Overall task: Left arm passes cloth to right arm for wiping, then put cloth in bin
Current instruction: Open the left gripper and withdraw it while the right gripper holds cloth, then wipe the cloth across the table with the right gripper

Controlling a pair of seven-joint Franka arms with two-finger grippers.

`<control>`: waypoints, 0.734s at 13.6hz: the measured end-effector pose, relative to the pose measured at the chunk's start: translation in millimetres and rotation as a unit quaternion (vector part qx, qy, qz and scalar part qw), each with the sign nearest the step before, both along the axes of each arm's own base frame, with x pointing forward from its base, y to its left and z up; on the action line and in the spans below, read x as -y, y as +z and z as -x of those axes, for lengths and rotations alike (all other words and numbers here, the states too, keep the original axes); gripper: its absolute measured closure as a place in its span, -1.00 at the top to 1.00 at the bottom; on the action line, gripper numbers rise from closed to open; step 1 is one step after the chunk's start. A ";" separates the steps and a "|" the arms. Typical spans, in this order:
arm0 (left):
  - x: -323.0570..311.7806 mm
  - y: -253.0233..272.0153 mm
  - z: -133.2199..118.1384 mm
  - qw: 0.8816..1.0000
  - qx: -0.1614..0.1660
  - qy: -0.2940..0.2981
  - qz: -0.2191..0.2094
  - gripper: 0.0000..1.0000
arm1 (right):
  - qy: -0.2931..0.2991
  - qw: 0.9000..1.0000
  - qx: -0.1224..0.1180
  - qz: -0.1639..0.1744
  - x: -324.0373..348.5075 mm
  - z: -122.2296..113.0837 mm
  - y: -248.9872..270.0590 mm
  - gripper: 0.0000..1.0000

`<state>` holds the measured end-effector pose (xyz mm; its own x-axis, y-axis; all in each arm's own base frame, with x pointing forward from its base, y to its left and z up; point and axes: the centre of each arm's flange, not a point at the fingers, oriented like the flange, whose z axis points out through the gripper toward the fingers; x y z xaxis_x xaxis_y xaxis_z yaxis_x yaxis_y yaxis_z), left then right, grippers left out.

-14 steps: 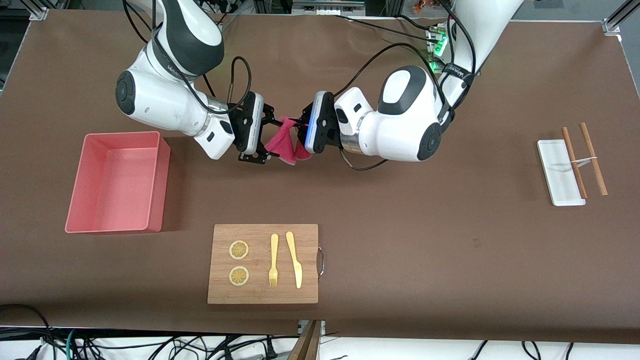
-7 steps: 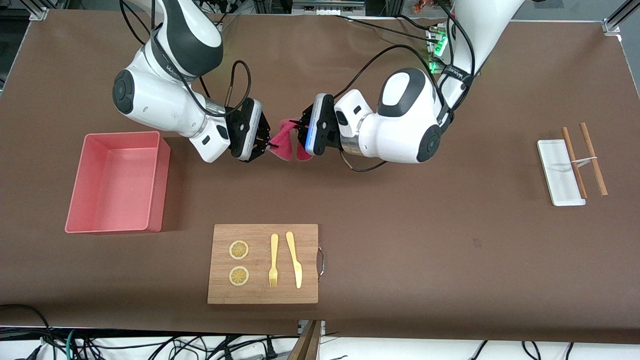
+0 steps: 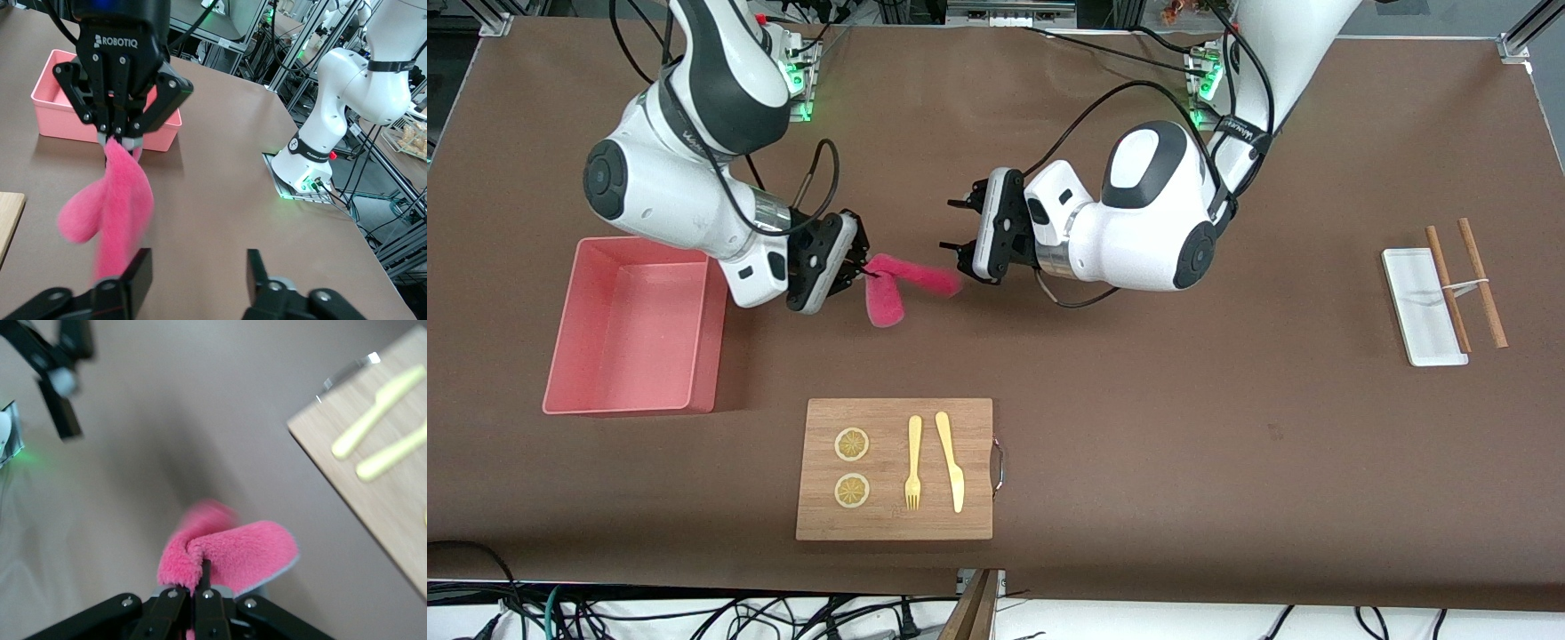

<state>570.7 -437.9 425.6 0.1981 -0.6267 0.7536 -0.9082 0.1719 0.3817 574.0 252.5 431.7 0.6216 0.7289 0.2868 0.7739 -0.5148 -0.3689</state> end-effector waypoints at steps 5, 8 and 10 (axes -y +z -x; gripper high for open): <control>-107.9 -13.6 -36.7 0.995 -0.019 -0.038 -0.085 1.00 | -0.113 0.988 -0.047 0.100 67.4 -14.4 -20.7 -0.96; -192.0 -27.6 -59.3 0.985 -0.016 -0.043 -0.167 1.00 | -0.210 0.959 -0.087 0.170 98.8 -14.2 -48.0 -0.96; -236.8 -25.6 -66.3 0.977 -0.018 -0.040 -0.210 1.00 | -0.267 0.933 -0.107 0.215 104.8 -9.0 -64.3 -0.96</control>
<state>637.0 -201.1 400.0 0.1567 -0.8936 0.4206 -0.8832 0.0639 0.4647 583.0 147.7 367.4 0.9384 0.3189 -0.1328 0.2980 -0.9418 -0.1555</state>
